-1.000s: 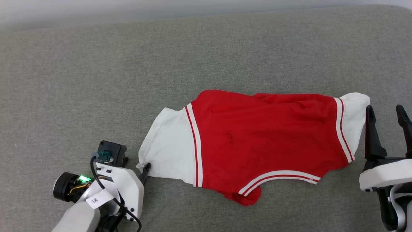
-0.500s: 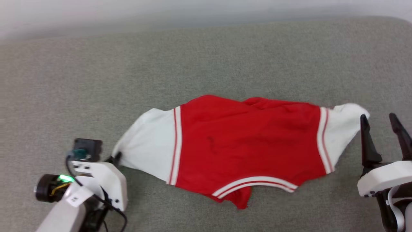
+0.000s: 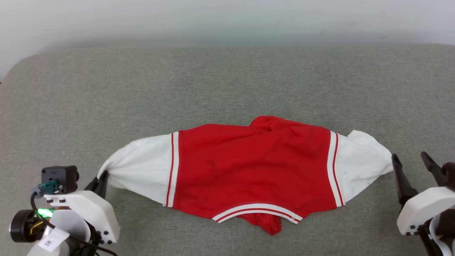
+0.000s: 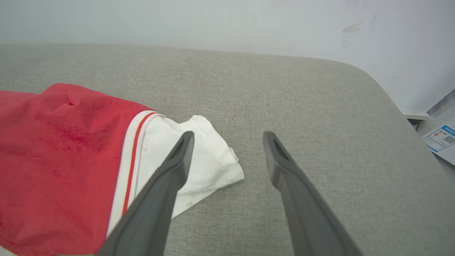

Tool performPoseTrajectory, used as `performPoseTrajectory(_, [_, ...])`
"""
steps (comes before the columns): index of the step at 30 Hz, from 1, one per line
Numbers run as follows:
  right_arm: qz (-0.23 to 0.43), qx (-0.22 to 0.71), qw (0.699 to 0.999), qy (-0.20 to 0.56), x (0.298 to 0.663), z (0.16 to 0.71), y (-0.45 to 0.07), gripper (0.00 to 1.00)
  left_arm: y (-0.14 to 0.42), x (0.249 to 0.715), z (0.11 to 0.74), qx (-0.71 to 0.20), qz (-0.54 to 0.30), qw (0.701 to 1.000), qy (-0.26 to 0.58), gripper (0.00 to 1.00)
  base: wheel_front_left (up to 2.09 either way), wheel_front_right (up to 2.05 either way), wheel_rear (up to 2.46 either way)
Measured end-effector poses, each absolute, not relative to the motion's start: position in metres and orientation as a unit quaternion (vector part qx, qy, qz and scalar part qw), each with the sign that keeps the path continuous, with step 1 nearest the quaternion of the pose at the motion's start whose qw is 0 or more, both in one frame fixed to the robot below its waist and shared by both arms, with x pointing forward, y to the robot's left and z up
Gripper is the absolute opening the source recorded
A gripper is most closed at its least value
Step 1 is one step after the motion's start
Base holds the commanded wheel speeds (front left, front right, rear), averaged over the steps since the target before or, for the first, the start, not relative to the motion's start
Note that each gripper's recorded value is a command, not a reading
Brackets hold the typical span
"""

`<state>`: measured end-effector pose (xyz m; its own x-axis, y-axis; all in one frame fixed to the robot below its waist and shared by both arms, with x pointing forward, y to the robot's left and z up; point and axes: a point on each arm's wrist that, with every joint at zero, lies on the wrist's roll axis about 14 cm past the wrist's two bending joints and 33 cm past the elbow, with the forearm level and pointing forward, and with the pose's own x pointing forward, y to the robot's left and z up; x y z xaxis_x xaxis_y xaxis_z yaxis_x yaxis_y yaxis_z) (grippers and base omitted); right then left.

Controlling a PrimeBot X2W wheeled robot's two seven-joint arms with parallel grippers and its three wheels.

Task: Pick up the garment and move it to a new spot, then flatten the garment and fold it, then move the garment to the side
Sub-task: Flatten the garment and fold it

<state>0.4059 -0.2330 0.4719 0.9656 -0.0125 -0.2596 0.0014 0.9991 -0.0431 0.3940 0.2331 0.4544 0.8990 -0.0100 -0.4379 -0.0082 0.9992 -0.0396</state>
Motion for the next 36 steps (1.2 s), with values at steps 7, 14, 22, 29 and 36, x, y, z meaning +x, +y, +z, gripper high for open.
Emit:
performPoseTrajectory(7, [0.005, -0.044, 0.972, 0.229, 0.406, 0.45, -0.241, 1.0, 0.214, 0.374, 0.457, -0.058, -0.038, 0.967, 0.245, 0.0, 0.0, 0.0, 0.0])
performPoseTrajectory(14, [0.02, -0.077, 0.93, 0.358, 0.405, 0.431, -0.25, 1.0, 0.201, 0.368, 0.48, -0.063, -0.067, 0.967, 0.238, 0.0, 0.0, 0.0, 0.0])
performPoseTrajectory(22, [0.047, -0.098, 0.909, 0.403, 0.422, 0.417, -0.238, 1.0, 0.199, 0.368, 0.481, -0.063, -0.069, 0.966, 0.243, 0.0, 0.0, 0.0, 0.0])
performPoseTrajectory(29, [0.06, -0.114, 0.891, 0.435, 0.437, 0.393, -0.232, 1.0, 0.201, 0.371, 0.474, -0.061, -0.064, 0.963, 0.255, 0.0, 0.0, 0.0, 0.0])
performPoseTrajectory(36, [0.068, -0.12, 0.869, 0.475, 0.438, 0.367, -0.227, 1.0, 0.204, 0.372, 0.469, -0.06, -0.057, 0.961, 0.262, 0.0, 0.0, 0.0, 0.0])
